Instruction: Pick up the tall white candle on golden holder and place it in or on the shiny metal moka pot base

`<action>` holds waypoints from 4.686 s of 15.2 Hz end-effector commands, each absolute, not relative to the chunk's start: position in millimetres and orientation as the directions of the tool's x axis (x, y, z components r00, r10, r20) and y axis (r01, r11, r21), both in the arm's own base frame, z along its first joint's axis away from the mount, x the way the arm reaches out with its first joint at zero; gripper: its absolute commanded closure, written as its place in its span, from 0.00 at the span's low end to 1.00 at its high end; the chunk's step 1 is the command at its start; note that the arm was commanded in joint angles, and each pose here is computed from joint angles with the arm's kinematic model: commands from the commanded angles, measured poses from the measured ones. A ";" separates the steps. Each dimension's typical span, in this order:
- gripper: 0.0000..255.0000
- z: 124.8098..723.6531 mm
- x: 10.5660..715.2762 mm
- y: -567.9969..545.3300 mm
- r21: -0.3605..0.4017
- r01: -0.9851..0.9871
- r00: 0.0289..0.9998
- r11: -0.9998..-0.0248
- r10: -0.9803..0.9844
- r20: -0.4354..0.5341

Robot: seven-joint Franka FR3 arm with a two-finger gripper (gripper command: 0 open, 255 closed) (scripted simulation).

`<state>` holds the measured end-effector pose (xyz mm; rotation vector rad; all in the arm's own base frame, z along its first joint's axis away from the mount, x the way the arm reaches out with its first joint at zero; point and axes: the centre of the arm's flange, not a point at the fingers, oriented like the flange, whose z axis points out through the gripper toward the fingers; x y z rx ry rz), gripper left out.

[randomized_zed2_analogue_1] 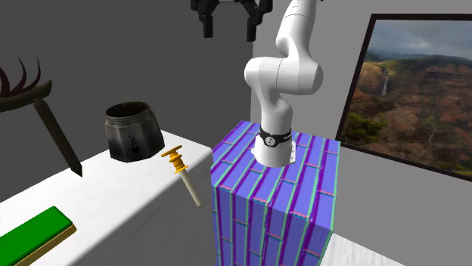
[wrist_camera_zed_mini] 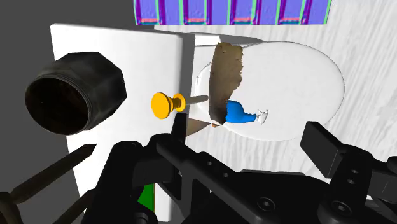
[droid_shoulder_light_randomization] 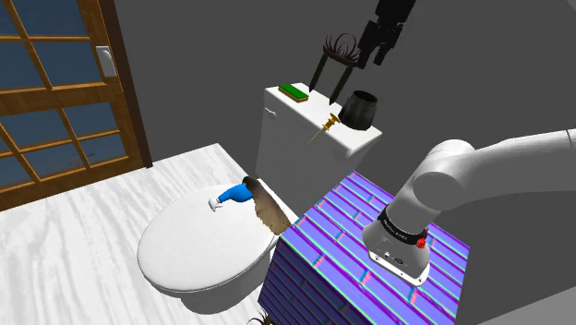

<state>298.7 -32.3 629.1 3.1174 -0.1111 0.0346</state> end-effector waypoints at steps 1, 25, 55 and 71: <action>0.00 629.1 298.7 -32.3 0.021 -0.071 0.997 -0.997 -0.071 0.023; 0.00 369.2 357.8 -144.5 0.114 0.885 0.411 -0.451 0.873 0.262; 1.00 388.3 363.1 -140.0 0.114 0.885 0.411 -0.451 0.873 0.262; 1.00 472.8 363.1 -140.0 0.114 0.885 0.411 -0.451 0.873 0.262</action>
